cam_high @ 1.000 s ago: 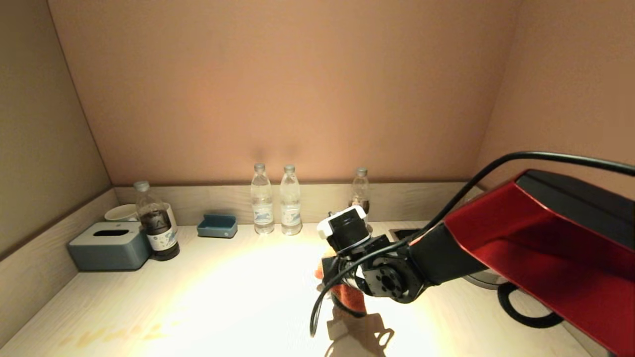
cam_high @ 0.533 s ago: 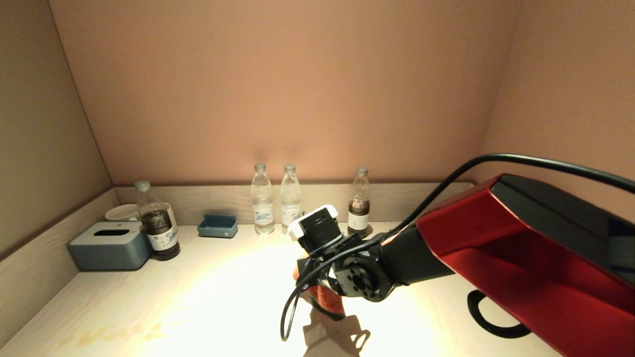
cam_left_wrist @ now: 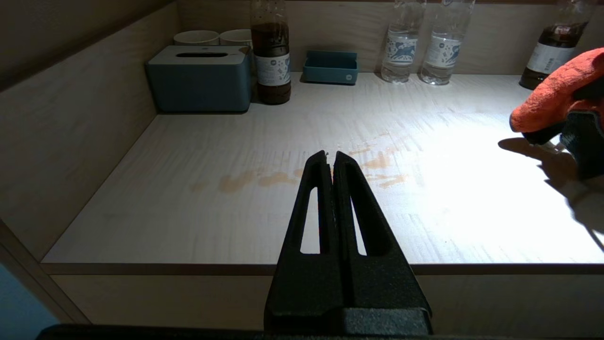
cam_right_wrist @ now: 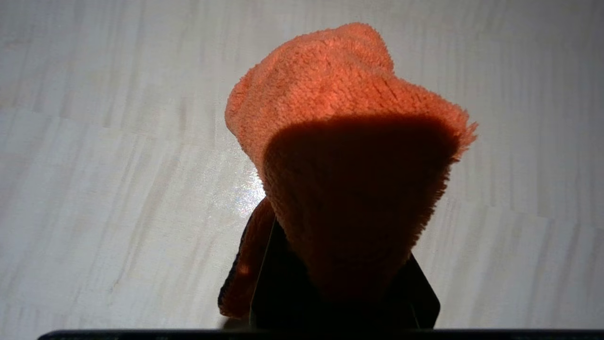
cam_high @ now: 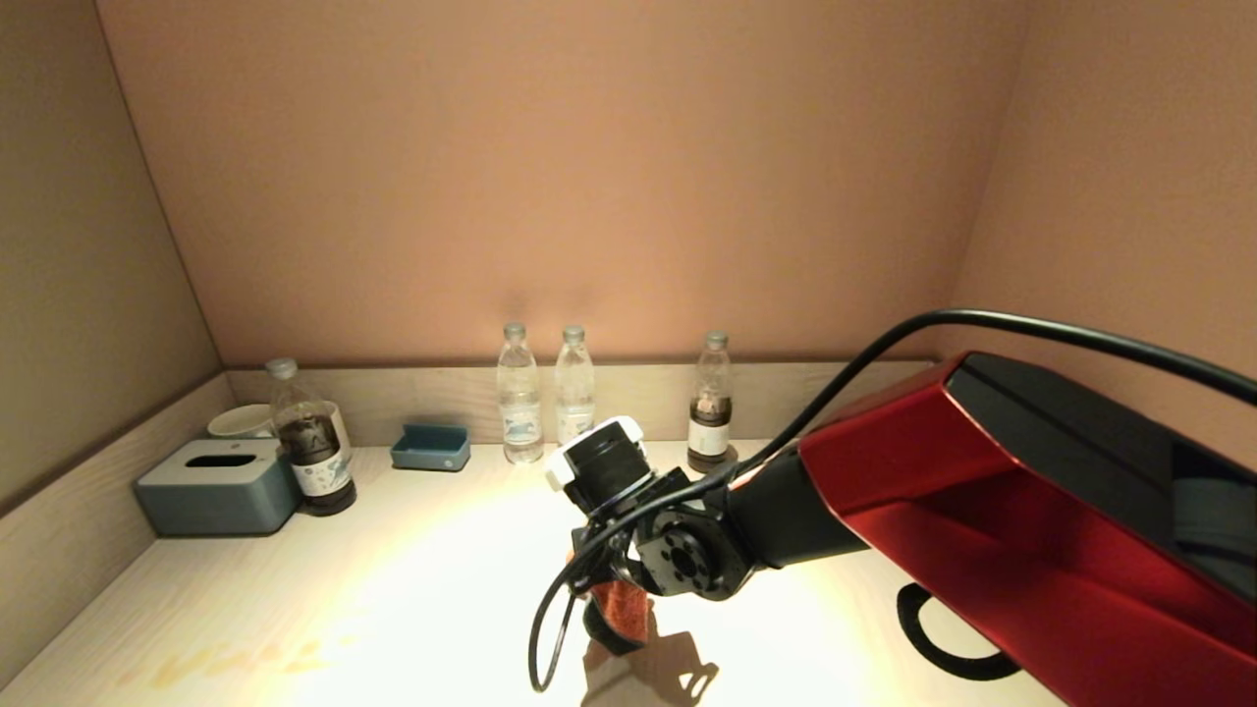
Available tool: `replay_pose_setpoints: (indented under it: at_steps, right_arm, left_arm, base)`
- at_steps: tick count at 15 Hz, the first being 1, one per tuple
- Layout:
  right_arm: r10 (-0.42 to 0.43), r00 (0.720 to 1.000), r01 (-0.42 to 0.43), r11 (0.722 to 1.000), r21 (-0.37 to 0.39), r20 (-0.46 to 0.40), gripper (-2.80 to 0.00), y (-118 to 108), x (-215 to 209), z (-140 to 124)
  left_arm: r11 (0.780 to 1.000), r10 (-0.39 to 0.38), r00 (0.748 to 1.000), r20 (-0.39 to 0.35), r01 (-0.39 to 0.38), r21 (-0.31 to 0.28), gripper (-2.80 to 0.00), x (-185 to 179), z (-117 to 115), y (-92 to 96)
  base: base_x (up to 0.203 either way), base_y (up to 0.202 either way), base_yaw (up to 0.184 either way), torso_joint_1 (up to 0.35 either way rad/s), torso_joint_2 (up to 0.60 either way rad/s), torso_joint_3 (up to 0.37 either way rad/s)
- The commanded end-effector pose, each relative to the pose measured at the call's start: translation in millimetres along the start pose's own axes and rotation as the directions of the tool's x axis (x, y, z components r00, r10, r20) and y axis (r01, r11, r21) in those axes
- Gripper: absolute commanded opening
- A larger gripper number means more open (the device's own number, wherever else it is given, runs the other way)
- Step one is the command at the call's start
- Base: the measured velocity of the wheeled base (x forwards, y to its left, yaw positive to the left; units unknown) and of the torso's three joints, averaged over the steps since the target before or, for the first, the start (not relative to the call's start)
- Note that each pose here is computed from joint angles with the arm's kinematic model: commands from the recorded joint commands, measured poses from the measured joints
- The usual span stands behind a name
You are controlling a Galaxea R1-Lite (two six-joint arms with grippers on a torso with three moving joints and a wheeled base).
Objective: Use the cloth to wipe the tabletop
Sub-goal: Place the tablecloth
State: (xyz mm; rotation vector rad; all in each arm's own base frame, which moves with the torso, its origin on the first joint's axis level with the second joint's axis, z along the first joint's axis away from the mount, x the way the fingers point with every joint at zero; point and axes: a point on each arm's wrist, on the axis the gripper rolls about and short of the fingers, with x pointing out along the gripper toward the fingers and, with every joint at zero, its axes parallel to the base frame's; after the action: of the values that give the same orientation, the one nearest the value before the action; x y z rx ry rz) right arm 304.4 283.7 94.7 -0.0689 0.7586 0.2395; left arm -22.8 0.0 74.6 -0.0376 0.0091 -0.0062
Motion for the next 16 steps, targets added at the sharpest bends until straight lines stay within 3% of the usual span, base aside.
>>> replay_pose_setpoints:
  at_steps: [1, 10, 16]
  right_arm:
    - [0.002, 1.0, -0.002, 1.0, -0.005, -0.003, 0.0, 3.3, 0.5, -2.4]
    - [0.01, 1.0, -0.01, 1.0, -0.002, 0.013, 0.0, 3.8, -18.1, 0.3]
    - [0.024, 0.995, -0.028, 0.999, 0.038, 0.098, 0.0, -16.7, -74.9, 14.0]
  left_arm:
    - [1.0, 0.002, 1.0, 0.0, -0.002, -0.001, -2.8, 0.0, 0.0, 0.1]
    - [1.0, 0.0, 1.0, 0.0, 0.0, -0.001, -2.8, 0.0, 0.0, 0.0]
    - [1.0, 0.0, 1.0, 0.0, 0.0, -0.001, -2.8, 0.0, 0.0, 0.0]
  base:
    - [0.0, 0.0, 0.0, 0.0, 0.0, 0.0]
    - [0.0, 0.0, 0.0, 0.0, 0.0, 0.0]
    - [0.0, 0.0, 0.0, 0.0, 0.0, 0.0]
